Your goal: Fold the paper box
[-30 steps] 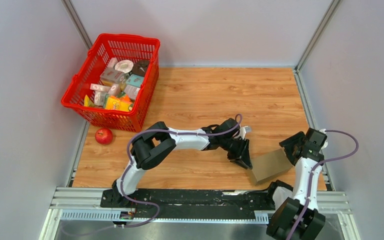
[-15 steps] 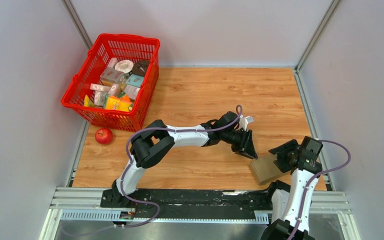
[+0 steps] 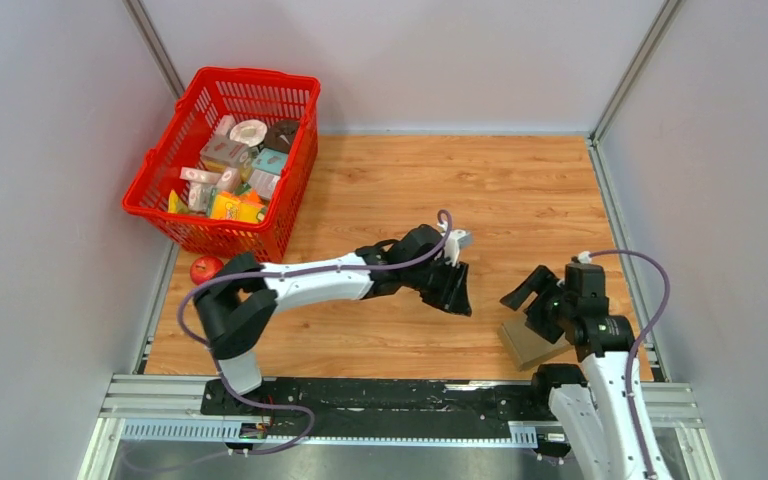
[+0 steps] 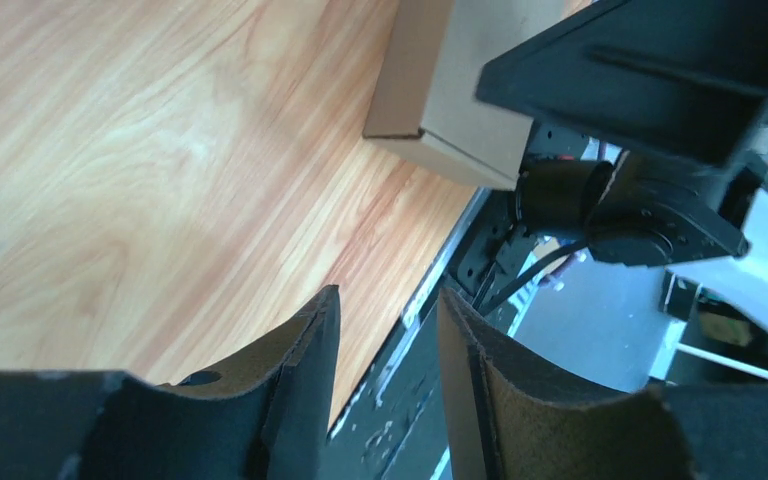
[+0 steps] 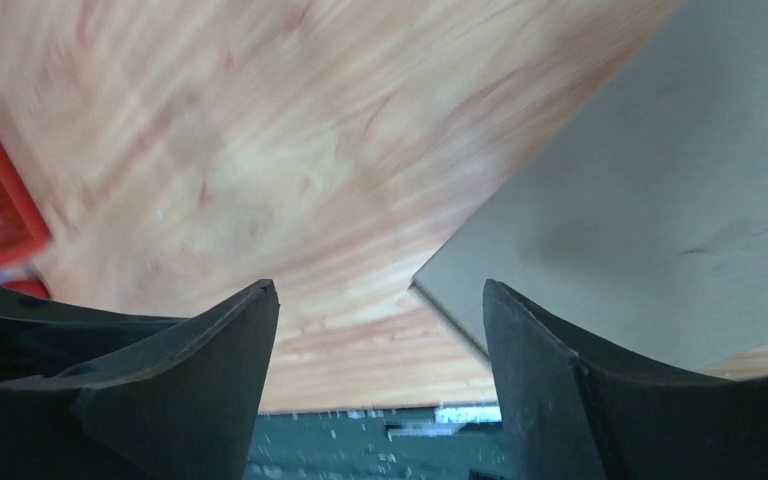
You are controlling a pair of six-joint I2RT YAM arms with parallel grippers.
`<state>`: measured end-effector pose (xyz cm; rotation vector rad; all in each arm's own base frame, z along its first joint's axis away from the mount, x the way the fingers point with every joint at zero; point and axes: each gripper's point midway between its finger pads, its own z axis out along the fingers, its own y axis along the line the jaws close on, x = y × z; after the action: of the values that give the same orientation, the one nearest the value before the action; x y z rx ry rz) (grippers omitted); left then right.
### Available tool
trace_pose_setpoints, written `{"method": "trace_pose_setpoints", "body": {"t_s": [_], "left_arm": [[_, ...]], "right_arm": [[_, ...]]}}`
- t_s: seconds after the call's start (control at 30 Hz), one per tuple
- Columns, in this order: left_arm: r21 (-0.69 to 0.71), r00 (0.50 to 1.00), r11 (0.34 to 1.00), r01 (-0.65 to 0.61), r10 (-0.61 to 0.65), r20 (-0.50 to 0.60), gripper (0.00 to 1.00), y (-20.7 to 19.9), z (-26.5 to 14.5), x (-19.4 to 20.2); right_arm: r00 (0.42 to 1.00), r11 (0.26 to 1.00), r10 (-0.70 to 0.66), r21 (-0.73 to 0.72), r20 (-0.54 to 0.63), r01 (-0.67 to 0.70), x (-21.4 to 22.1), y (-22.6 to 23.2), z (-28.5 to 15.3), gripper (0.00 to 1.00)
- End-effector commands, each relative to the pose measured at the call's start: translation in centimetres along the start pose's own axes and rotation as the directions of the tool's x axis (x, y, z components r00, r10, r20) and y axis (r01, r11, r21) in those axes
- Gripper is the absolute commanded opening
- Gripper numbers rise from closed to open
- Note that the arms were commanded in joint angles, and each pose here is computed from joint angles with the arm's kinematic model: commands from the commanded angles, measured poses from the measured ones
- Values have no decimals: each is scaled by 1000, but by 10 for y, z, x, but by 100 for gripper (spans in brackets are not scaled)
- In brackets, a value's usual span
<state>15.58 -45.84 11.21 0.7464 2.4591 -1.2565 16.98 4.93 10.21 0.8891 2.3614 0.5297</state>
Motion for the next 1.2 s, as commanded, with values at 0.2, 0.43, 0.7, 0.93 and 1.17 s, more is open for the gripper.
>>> {"method": "trace_pose_setpoints", "body": {"t_s": [0.2,0.43,0.7,0.93,1.17], "left_arm": [[-113,982,986,-125,139,125,49,6,-74,5],[-125,973,983,-136,156,169,49,3,-98,8],[-130,975,983,-129,150,166,49,7,-102,15],[-121,976,984,-128,147,162,49,6,-102,17],[-127,977,984,-122,142,160,49,8,-103,19]], "right_arm": [[937,956,-241,107,-254,275,85,26,-3,84],[956,942,-129,269,-262,201,110,-1,27,85],[997,926,-79,371,23,64,58,-10,44,88],[992,928,-47,372,114,1,20,-6,60,89],[986,936,-77,351,148,20,-17,7,73,89]]}}
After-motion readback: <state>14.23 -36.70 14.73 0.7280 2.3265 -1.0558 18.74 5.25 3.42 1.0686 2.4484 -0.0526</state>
